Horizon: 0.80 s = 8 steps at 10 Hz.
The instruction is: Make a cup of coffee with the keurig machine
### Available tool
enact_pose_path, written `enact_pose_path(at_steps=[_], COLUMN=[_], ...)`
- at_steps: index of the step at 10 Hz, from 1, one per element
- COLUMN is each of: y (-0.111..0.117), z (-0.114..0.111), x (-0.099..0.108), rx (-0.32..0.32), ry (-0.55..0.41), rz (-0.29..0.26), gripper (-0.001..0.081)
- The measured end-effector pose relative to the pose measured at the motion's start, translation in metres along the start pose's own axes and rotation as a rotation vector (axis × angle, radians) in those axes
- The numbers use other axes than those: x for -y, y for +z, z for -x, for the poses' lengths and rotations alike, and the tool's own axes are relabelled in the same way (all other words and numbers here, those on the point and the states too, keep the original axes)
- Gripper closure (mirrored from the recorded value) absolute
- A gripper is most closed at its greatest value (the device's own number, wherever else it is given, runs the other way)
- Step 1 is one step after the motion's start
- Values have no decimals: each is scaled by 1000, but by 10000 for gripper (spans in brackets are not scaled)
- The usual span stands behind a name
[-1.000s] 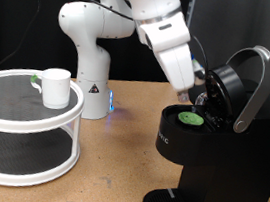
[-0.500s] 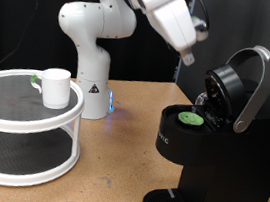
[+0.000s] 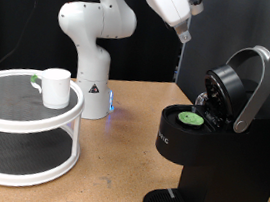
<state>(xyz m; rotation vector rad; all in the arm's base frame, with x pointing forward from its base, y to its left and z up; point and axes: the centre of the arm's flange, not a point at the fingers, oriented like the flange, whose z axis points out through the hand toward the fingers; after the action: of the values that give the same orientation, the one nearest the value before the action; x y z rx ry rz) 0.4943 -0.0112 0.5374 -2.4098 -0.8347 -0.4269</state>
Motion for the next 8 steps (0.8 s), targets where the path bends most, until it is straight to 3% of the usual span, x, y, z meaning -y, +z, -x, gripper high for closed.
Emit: enact_pose_path(at_steps=[5, 8], y=[14, 35], z=[-17, -38], x=[18, 40], rx=[-49, -45], ry=[-23, -46], rz=[-58, -36], gripper=[3, 3])
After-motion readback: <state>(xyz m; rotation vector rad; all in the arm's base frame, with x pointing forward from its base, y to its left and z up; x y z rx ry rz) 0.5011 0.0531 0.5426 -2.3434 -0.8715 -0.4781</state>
